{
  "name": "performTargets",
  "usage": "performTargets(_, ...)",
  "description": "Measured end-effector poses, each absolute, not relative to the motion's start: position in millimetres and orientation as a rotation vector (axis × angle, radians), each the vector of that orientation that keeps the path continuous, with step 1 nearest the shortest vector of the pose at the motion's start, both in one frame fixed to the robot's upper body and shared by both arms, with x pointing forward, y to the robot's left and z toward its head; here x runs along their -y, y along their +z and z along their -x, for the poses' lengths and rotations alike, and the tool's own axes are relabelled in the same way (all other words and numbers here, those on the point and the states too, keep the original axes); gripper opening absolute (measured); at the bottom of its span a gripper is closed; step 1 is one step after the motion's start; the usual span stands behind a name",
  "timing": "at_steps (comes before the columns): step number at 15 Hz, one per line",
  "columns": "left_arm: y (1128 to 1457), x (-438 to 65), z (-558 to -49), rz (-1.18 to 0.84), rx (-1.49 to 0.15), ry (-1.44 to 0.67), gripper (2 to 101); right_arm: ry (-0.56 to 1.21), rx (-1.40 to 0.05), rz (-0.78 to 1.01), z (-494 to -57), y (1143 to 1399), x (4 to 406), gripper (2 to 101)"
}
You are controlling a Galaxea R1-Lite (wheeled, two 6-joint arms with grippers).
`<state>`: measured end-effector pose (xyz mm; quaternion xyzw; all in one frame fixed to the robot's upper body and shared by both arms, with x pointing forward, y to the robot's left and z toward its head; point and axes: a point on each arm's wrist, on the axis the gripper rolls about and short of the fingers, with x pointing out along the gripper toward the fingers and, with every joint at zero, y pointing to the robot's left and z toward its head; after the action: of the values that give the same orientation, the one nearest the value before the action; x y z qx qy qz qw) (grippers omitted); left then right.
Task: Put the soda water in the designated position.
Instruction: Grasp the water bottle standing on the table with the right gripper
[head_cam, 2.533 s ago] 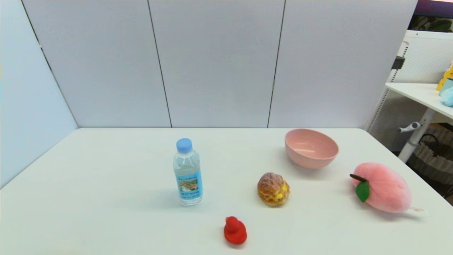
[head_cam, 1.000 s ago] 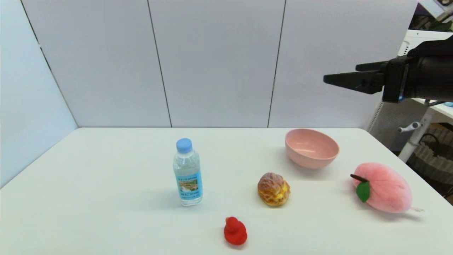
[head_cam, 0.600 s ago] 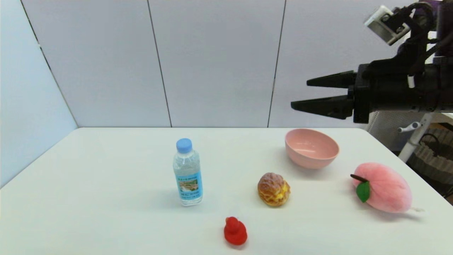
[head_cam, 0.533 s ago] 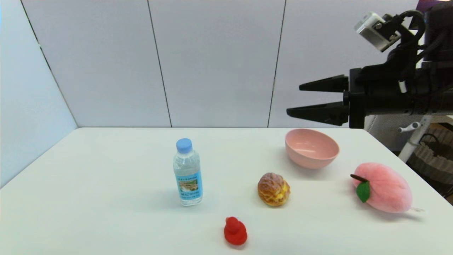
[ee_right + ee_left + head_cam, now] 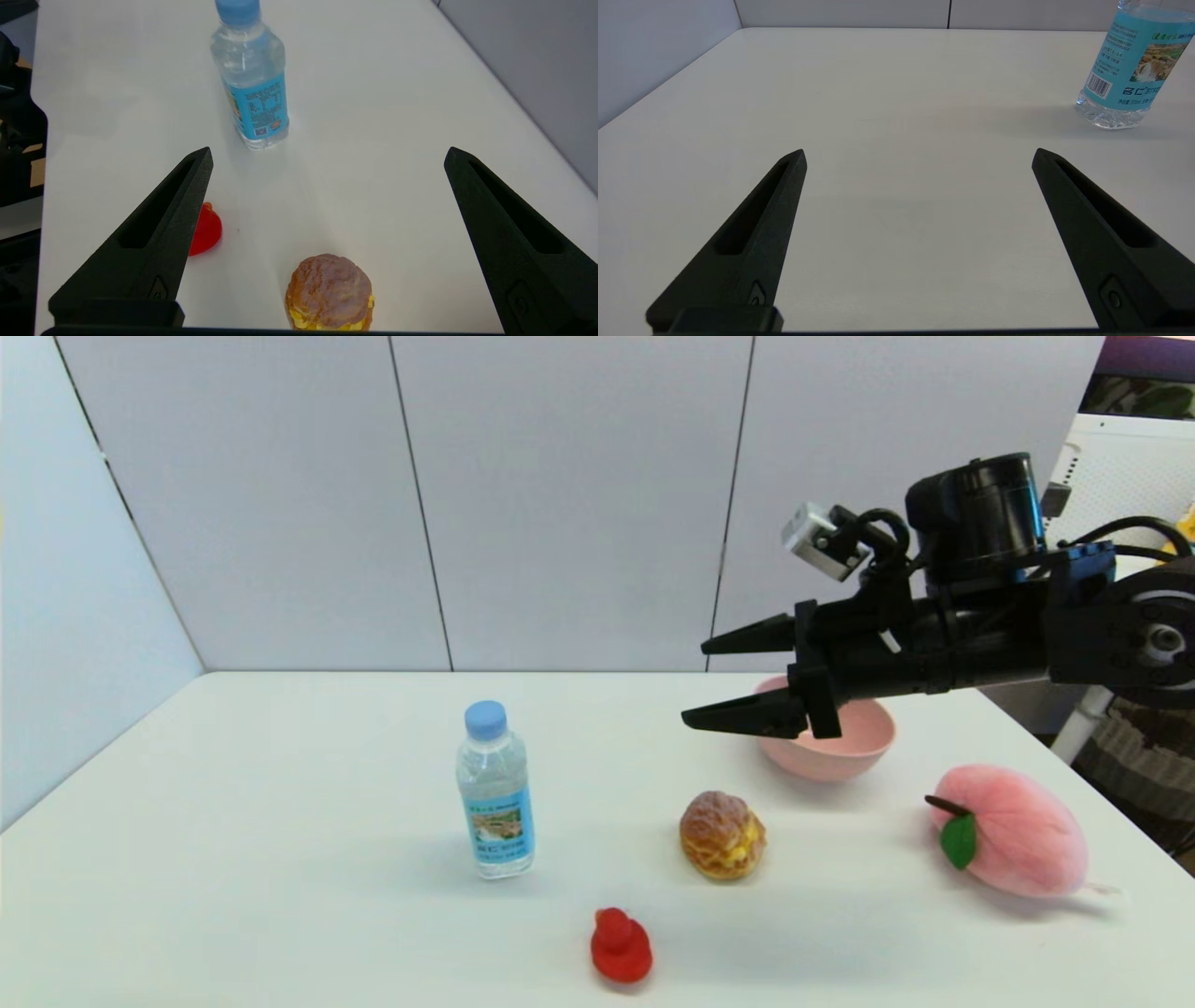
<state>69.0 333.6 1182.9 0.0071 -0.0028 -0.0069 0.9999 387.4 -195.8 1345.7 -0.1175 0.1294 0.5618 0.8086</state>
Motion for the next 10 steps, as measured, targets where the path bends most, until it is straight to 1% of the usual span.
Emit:
performTargets(2,1183,-334,-69,-0.014,0.006,-0.013,97.8,1.215,-0.292,0.245,-397,1337,187,98.0)
performTargets(6,1183,-334,-69,-0.014,0.006,-0.014,97.8,1.289,-0.237,0.23,-412,1320,156,98.0)
performTargets(10,1183,-334,-69,-0.015,0.006,-0.013,97.8,1.377,-0.227,0.235,-411,1301,124,98.0)
